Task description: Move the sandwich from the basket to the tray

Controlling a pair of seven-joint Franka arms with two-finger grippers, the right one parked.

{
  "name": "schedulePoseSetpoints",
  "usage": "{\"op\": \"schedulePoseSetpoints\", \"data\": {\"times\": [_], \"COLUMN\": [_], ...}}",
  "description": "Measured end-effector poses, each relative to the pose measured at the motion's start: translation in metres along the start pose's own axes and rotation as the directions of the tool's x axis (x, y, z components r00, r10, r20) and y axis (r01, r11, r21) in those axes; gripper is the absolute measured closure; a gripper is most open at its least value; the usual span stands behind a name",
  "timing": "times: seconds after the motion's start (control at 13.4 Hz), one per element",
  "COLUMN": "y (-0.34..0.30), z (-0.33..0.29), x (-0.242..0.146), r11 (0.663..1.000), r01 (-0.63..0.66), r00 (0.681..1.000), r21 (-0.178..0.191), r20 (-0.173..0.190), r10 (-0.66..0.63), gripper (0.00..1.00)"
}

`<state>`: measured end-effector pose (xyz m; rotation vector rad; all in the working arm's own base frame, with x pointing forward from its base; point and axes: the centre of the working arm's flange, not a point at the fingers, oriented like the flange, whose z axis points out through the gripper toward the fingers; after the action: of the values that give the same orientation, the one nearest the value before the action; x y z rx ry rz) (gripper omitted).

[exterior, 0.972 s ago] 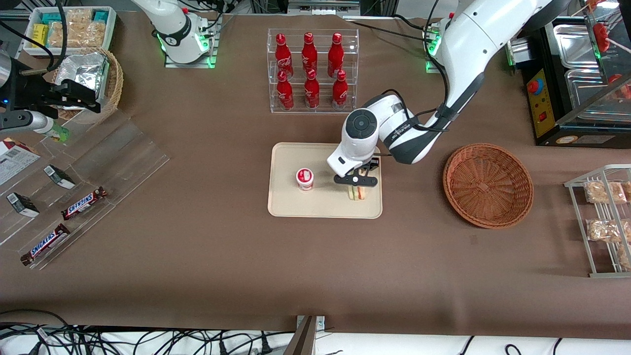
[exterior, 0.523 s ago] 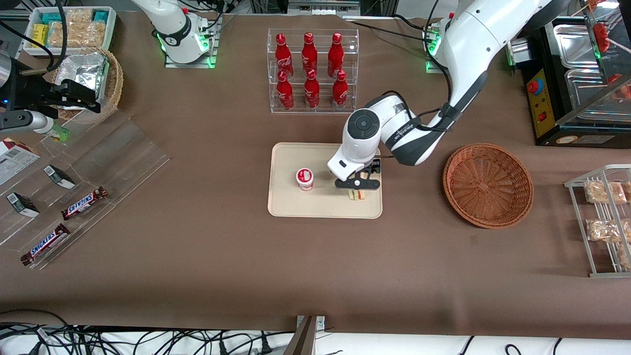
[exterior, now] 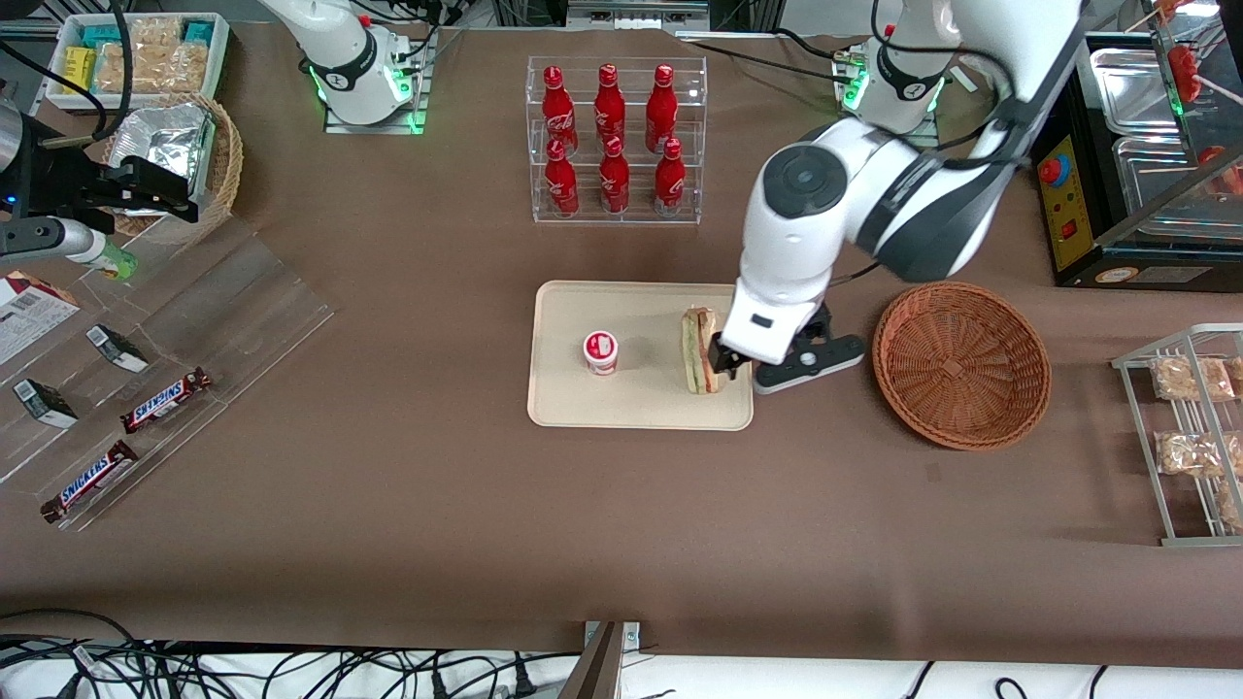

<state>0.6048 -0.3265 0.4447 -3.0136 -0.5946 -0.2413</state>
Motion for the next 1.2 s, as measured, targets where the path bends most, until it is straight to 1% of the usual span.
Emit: {"op": "schedulePoseSetpoints", "data": {"times": [0.07, 0.15, 0.22, 0.3, 0.37, 0.6, 0.67, 0.82, 0.97, 1.05, 1.2], "y": [-0.011, -0.019, -0.025, -0.031, -0.037, -0.056, -0.065, -0.089, -0.136, -0.162, -0.211], "z": [-0.016, -0.029, -0.042, -0.052, -0.061, -0.079, -0.082, -0.087, -0.093, -0.099, -0.113], "x": [0.005, 0.007, 0.009, 0.011, 0.012, 0.019, 0.024, 0.042, 0.071, 0.084, 0.104], "r11": [1.000, 0.999, 0.998, 0.998, 0.997, 0.994, 0.994, 0.998, 1.000, 1.000, 0.997], "r01": [0.021, 0.041, 0.057, 0.068, 0.078, 0.107, 0.099, 0.061, 0.009, -0.018, -0.078], "r00": [1.000, 0.999, 0.998, 0.998, 0.997, 0.994, 0.995, 0.998, 0.997, 0.995, 0.990], "r21": [0.014, 0.017, 0.013, 0.013, 0.020, 0.036, 0.041, 0.034, 0.029, 0.024, 0.005], "r20": [-0.004, -0.002, -0.003, -0.011, -0.016, -0.015, -0.006, 0.029, 0.078, 0.097, 0.121], "r10": [-0.021, -0.041, -0.057, -0.068, -0.077, -0.107, -0.098, -0.062, -0.011, 0.015, 0.076], "gripper": [0.00, 0.00, 0.00, 0.00, 0.00, 0.00, 0.00, 0.00, 0.00, 0.00, 0.00]}}
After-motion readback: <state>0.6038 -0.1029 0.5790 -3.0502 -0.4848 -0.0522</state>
